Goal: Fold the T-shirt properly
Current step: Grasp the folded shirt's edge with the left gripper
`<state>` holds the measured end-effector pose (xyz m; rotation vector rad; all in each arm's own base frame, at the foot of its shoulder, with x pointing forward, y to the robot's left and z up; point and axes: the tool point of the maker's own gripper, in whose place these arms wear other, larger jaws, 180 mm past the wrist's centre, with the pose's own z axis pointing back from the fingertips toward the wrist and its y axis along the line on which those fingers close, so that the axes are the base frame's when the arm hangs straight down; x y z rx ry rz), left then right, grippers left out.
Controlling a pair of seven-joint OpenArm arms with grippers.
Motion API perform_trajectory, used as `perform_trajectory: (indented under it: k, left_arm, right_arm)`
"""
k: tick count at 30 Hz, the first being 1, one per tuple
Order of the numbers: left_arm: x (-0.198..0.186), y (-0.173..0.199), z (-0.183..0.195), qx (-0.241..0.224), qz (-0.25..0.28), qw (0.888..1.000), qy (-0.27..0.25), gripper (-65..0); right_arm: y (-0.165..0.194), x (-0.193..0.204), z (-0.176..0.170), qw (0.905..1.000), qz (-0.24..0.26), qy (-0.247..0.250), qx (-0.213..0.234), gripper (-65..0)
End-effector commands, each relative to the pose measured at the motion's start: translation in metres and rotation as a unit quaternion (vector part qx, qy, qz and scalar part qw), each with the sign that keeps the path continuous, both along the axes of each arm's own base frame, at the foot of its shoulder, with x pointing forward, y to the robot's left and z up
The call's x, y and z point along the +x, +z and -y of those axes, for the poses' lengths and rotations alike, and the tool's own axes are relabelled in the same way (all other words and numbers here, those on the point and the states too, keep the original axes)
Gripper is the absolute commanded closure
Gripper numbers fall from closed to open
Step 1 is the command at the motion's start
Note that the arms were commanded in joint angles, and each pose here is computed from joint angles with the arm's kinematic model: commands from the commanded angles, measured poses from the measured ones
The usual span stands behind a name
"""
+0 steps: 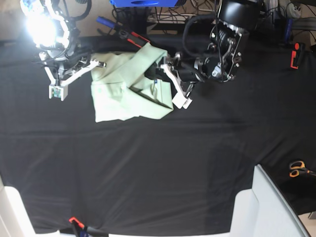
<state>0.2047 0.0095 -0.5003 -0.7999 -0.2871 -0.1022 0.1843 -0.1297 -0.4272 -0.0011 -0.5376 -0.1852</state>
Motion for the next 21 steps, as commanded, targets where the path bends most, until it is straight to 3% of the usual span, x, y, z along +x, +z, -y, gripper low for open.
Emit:
perform_trajectory:
  k: [1, 3, 11, 16, 21]
  left_arm:
    - [-0.002, -0.005, 0.002, 0.01, -0.009, 1.0, -0.009, -7.9]
    - [0.002, -0.006, 0.002, 0.009, -0.005, 1.0, 0.0, 0.0]
    - [0.026, 0.002, -0.006, 0.017, 0.022, 1.0, 0.005, 0.0]
    - [0.036, 0.003, -0.016, 0.078, 0.017, 0.994, -0.08, 0.0]
    - [0.047, 0.003, -0.016, 0.164, 0.041, 0.967, -0.191, 0.0]
  right_arm:
    - [0.006, 0.006, 0.003, 0.9999, 0.016, 0.001, -0.005, -0.4]
    - [0.006, 0.006, 0.003, 0.9999, 0.016, 0.001, -0.005, -0.4]
    - [0.007, 0.007, 0.004, 0.9998, 0.017, 0.001, -0.006, -0.4]
    - [0.008, 0.009, 0.004, 0.9998, 0.02, 0.001, -0.007, -0.4]
    - [0.009, 0.011, 0.004, 0.9997, 0.022, 0.001, -0.007, -0.4]
